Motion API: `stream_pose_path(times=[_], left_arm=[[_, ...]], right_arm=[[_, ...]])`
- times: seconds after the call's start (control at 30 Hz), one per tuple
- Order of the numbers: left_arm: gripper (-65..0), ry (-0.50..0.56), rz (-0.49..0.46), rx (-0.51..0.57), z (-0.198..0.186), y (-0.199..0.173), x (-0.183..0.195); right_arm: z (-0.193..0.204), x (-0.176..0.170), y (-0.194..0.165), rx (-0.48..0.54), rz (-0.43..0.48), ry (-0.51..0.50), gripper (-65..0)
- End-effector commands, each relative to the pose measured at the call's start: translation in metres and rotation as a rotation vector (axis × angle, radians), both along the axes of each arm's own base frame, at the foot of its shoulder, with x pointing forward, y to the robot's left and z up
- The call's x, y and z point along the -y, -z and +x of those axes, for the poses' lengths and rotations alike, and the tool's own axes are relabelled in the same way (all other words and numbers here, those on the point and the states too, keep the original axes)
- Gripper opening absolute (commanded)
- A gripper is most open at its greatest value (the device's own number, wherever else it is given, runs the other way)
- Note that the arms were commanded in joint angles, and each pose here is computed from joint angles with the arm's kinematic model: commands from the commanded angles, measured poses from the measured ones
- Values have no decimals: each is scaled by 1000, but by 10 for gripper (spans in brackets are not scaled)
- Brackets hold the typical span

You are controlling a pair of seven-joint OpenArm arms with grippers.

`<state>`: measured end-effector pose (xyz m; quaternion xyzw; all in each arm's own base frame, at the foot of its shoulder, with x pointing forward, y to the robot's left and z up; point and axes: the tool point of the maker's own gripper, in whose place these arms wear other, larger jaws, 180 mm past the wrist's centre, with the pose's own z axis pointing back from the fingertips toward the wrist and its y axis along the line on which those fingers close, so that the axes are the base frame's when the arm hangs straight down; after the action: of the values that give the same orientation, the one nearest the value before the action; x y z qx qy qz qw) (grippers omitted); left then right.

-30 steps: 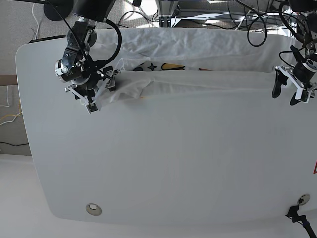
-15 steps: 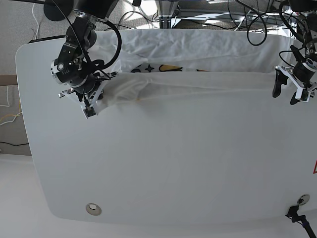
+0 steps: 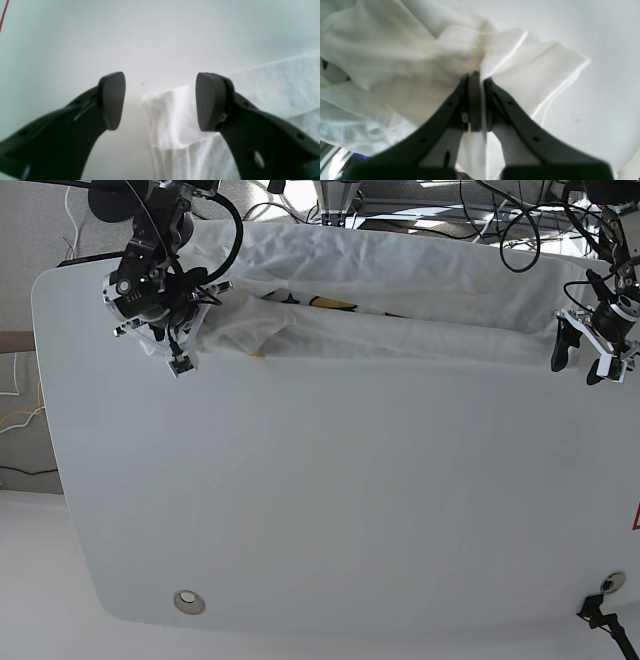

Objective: Fold the T-shirt properly
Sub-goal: 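Grasp the folded edge again with both grippers, then pull the folded edge toward the collar and flatten it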

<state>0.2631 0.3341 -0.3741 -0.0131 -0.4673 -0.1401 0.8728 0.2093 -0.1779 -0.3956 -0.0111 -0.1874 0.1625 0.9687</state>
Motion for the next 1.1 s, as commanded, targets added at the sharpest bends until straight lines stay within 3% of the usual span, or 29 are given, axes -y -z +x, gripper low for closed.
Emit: stream_pose_path(times=[0.0,0.13,0.17,0.33,0.4,0.47,0.77,0.9,0.97,1.07], left_arm=[[-235,7,6,55,9,-17,-4],[-235,7,6,55,9,-17,-4],[-235,7,6,55,9,-17,-4],[-235,8,6,57,9,-18,-4],[-234,8,6,57,9,-18,-4],[-234,7,8,58,10,-19,-5],[-235,43,27,139,27,-46,5],[-237,94,46,203,35,-69,23],[-315,96,26,226,36,-72,33],[-650,97,10,239,36,-73,43]], right_arm=[[8,1,-7,34,-4,-6,-650],[17,-7,-4,59,1,-67,-650],[19,-10,-3,64,1,-90,-625],[19,-17,12,31,29,-115,-338],[23,-19,9,60,38,-118,-265],[30,-17,-4,107,21,-121,-246],[50,-3,-42,238,-47,-138,-251],[58,-12,-49,300,-8,-155,-357],[59,-24,-51,321,59,-163,-455],[52,-39,-50,324,162,-170,-650]])
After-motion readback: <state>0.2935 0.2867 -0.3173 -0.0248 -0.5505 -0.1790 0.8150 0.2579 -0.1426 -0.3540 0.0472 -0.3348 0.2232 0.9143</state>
